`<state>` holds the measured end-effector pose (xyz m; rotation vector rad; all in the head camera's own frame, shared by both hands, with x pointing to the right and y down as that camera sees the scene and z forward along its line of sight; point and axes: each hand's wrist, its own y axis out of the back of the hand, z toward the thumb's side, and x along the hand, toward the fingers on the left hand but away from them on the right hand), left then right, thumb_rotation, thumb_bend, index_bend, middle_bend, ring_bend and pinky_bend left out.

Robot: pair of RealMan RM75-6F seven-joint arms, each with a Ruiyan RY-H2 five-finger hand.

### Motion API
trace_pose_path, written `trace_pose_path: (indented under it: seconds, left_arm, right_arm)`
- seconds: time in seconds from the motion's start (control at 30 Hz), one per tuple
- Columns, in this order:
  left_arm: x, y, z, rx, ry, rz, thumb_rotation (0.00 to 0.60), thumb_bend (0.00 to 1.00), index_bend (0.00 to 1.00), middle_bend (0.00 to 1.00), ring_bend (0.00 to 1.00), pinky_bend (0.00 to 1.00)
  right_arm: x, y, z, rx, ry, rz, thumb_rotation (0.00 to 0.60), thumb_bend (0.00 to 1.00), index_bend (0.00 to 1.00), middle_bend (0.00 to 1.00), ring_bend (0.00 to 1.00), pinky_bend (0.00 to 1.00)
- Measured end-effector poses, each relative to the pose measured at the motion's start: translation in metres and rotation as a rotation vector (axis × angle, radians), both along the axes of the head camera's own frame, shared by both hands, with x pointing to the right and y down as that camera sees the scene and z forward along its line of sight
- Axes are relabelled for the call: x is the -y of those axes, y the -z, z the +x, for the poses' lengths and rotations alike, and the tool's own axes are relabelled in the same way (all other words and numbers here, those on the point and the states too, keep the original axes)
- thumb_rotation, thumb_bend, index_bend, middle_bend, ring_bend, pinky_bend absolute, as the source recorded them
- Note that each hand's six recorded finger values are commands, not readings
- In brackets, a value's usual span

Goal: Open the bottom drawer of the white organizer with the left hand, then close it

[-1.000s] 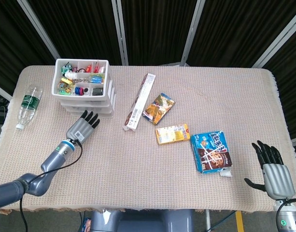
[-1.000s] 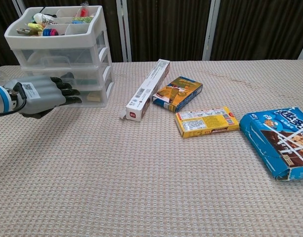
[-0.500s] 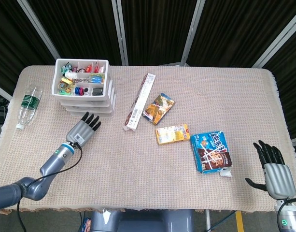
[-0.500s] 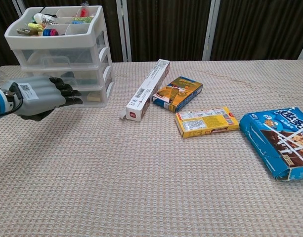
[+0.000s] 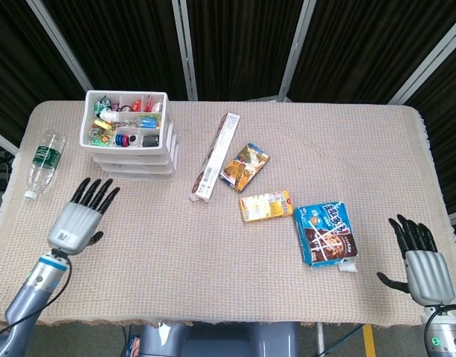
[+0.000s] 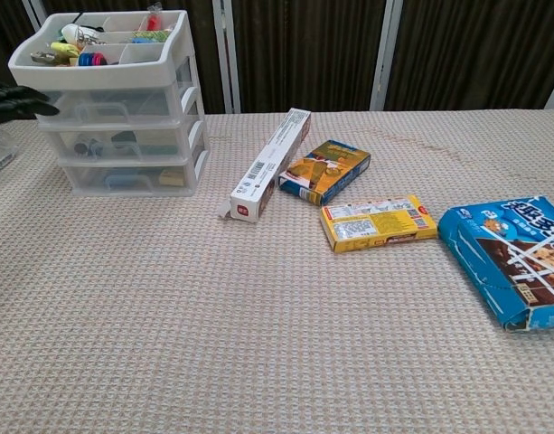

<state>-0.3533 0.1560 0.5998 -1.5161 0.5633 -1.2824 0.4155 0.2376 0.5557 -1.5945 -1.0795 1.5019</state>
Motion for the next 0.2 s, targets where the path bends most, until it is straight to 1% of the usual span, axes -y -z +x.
trace_pose_path:
  seconds: [0.1, 0.2]
  left_arm:
    - [-0.017, 0.020, -0.020, -0.071, 0.086, 0.026, 0.600, 0.04, 0.00, 0.00, 0.00, 0.00]
    - [-0.037, 0.034, -0.039, -0.118, 0.165, 0.026, 0.600, 0.04, 0.00, 0.00, 0.00, 0.00]
  right_arm:
    - [0.001, 0.000, 0.000, -0.010, 0.007, 0.010, 0.600, 0.01, 0.05, 0.00, 0.00, 0.00]
    - [0.002, 0.002, -0.001, -0.012, 0.014, 0.025, 0.600, 0.01, 0.05, 0.00, 0.00, 0.00]
